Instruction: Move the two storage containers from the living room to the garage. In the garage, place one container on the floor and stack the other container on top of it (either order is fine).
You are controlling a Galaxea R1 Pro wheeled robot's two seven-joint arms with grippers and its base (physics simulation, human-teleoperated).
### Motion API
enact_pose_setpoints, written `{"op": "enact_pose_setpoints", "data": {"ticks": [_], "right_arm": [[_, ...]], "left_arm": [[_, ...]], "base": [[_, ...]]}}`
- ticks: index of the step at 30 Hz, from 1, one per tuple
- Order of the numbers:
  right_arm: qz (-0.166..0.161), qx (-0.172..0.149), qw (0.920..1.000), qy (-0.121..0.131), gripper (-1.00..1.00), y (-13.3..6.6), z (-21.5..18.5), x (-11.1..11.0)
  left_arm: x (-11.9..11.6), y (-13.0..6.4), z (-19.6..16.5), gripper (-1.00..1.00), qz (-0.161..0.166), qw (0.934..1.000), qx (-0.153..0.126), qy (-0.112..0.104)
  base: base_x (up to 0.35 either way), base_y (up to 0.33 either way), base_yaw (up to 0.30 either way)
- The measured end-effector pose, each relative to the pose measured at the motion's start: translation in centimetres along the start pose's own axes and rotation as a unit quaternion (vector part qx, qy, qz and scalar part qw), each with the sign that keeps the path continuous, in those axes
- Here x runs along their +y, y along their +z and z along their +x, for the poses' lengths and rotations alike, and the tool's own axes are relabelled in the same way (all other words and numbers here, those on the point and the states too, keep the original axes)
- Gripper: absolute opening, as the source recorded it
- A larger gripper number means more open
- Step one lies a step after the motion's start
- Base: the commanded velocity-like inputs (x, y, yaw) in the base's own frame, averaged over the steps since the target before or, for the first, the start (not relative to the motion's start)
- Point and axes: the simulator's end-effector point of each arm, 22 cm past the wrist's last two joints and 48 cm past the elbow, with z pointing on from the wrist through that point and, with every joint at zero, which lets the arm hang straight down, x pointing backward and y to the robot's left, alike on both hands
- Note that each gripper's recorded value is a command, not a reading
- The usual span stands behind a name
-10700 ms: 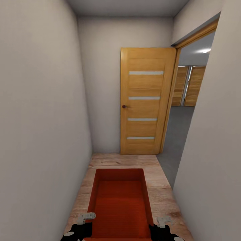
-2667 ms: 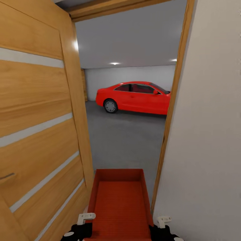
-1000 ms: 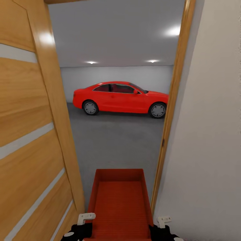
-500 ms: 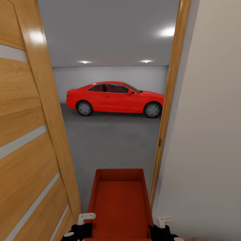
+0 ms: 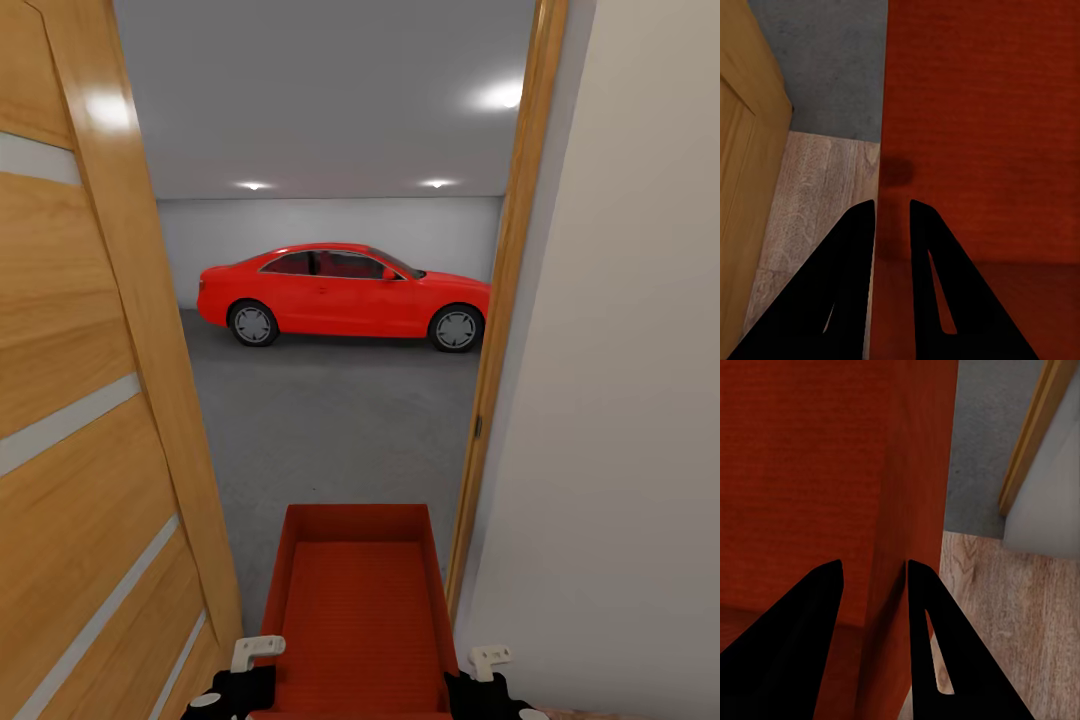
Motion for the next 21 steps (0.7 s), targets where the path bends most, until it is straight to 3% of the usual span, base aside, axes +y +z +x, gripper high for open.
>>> {"op": "enact_pose_setpoints", "data": {"ticks": [13,21], "right_arm": [[0.000,0.001,1.0000,0.001,-1.00,0.00,0.09,-0.02],[0.000,0.001,1.0000,0.000,-1.00,-0.01,0.07,-0.04]], "left_arm": [[-0.01,0.02,0.08,-1.00,0.000,1.0000,0.001,0.000],[-0.03,0.02,0.08,-1.00,0.000,1.0000,0.001,0.000]], "base": [[0.000,0.000,-0.005],[0.000,0.000,-0.230]]}}
